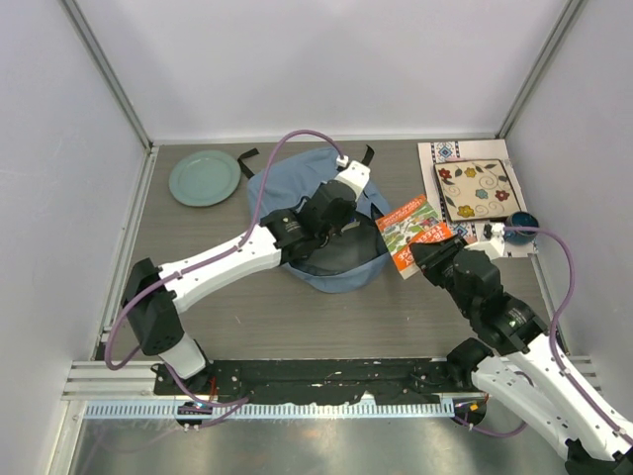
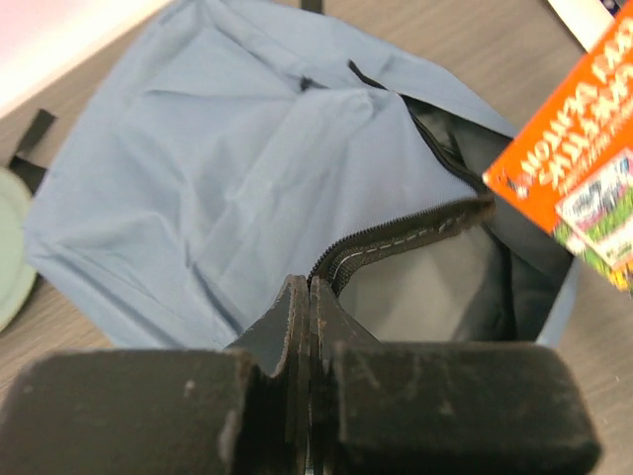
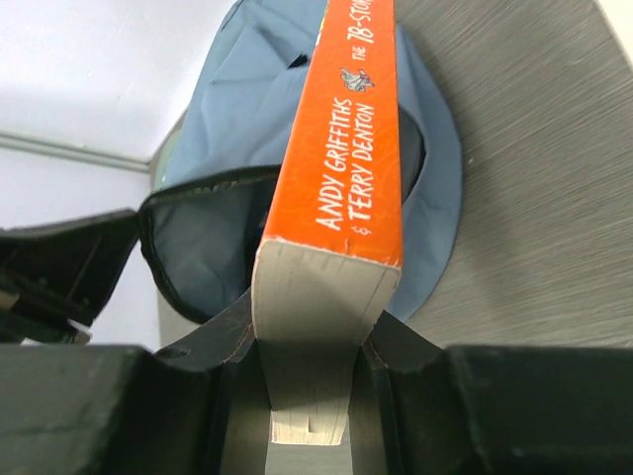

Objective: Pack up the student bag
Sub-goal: Place the book in the student bag.

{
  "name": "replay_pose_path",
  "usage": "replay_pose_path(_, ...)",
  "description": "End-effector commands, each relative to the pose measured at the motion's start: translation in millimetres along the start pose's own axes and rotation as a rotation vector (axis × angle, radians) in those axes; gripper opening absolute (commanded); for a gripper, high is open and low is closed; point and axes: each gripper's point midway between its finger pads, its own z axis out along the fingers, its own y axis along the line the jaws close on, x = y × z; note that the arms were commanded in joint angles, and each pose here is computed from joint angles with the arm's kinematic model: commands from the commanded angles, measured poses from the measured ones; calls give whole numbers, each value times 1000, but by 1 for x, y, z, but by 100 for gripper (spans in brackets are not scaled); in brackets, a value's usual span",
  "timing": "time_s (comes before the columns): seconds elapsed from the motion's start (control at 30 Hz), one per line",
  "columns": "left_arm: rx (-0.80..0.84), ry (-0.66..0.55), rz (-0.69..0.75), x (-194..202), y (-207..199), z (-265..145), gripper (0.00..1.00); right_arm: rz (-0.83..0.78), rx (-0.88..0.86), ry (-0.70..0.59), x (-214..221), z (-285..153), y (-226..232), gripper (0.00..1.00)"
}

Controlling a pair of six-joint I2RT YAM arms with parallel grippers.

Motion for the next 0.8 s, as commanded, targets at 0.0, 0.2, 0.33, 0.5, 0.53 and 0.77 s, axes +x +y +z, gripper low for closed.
replay_pose_path(0.0,-158,-200,-121,-68,43,-29,0,136,-163,16,-9,-17,40,5)
replay_pose_path(0.2,-154,-280,-200,-98,50,-47,0,148,-189,111,5,-20,51,4)
replay_pose_path(0.33,-155,-318,-243,-112,55,-58,0,149,-192,135,9,-23,51,2)
replay_pose_path(0.5,-137,-310,-248,-115,52,-58,0,159,-243,189,20,-26,56,1)
replay_pose_path(0.53,-130,-310,-248,-115,50,-58,0,185,-283,188,19,-26,66,1)
replay_pose_path(0.77,-84,-329,-260,-119,44,-62,0,249,-421,265,41,0,100,1)
